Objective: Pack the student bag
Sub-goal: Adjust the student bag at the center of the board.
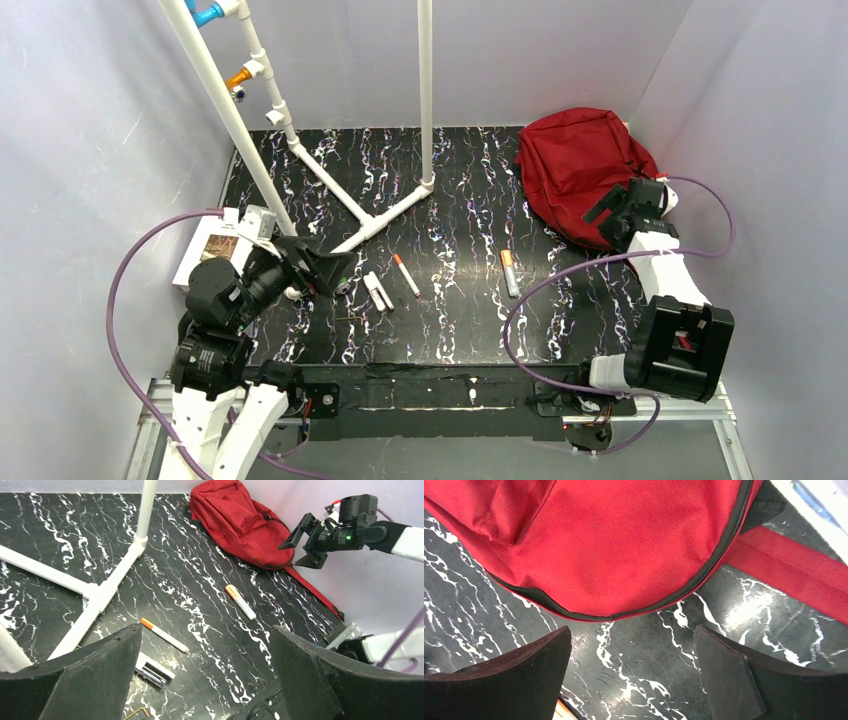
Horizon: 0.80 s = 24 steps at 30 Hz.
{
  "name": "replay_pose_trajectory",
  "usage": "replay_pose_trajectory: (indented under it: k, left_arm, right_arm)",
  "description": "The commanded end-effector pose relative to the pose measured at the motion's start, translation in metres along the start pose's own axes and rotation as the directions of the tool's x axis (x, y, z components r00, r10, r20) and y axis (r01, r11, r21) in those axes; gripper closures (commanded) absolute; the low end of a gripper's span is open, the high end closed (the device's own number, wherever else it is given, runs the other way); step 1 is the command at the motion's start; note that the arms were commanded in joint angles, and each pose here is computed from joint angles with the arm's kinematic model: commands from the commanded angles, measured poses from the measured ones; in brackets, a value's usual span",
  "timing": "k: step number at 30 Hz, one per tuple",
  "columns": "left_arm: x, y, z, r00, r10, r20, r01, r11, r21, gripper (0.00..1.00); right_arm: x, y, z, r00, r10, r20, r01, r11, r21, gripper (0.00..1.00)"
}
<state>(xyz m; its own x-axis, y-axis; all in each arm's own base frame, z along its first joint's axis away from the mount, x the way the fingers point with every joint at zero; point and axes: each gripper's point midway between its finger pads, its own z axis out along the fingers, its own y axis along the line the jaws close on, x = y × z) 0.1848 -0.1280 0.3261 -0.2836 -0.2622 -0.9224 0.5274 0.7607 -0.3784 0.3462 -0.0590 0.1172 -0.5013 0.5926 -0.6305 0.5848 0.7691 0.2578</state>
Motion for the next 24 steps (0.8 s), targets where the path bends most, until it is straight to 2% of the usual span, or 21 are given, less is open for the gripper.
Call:
replay_pose_trajectory:
  k: [1,5,9,10,15,17,19,20,21,23,24]
  left_arm:
    - [0.015,-0.012,-0.004,0.998,-0.004,-0.066,0.009,0.997,0.074,0.01]
    - [0.022,-0.022,-0.003,0.994,-0.022,-0.105,0.036,0.990,0.134,0.01]
    - [0.033,-0.050,-0.007,0.985,0.025,-0.171,0.031,0.948,0.318,0.01]
    - [0.035,-0.054,-0.009,0.982,0.031,-0.186,0.036,0.937,0.348,0.01]
    - [0.047,-0.067,-0.011,0.961,0.001,-0.277,0.123,0.894,0.431,0.01]
    - [0.049,-0.071,-0.008,0.952,-0.022,-0.306,0.164,0.879,0.447,0.01]
    - [0.051,-0.071,-0.002,0.946,-0.044,-0.322,0.190,0.879,0.437,0.01]
    - [0.052,-0.072,0.000,0.945,-0.048,-0.324,0.195,0.878,0.437,0.01]
    - [0.052,-0.074,0.002,0.944,-0.050,-0.326,0.199,0.874,0.443,0.01]
    - [0.053,-0.080,0.007,0.944,-0.053,-0.327,0.206,0.867,0.454,0.01]
    - [0.056,-0.084,0.010,0.942,-0.051,-0.332,0.209,0.863,0.460,0.01]
  right_arm:
    - [-0.003,0.009,0.015,0.980,0.198,0.011,-0.195,0.970,-0.144,0.00]
    - [-0.008,0.006,0.032,0.957,0.289,0.021,-0.277,0.933,-0.230,0.00]
    - [-0.001,0.006,0.051,0.929,0.370,-0.033,-0.369,0.908,-0.197,0.00]
    - [0.004,0.005,0.058,0.920,0.388,-0.051,-0.390,0.902,-0.185,0.03]
    - [0.010,0.007,0.075,0.882,0.462,-0.088,-0.471,0.864,-0.176,0.04]
    - [0.013,0.006,0.081,0.873,0.478,-0.099,-0.488,0.858,-0.161,0.10]
    - [0.016,0.008,0.084,0.875,0.472,-0.111,-0.484,0.859,-0.164,0.24]
    - [0.016,0.011,0.083,0.884,0.452,-0.120,-0.467,0.864,-0.186,0.37]
    - [0.018,0.016,0.082,0.898,0.421,-0.129,-0.440,0.874,-0.208,0.55]
    - [0.027,0.026,0.075,0.929,0.339,-0.147,-0.366,0.901,-0.233,0.97]
    - [0.034,0.031,0.069,0.942,0.293,-0.163,-0.326,0.914,-0.243,0.99]
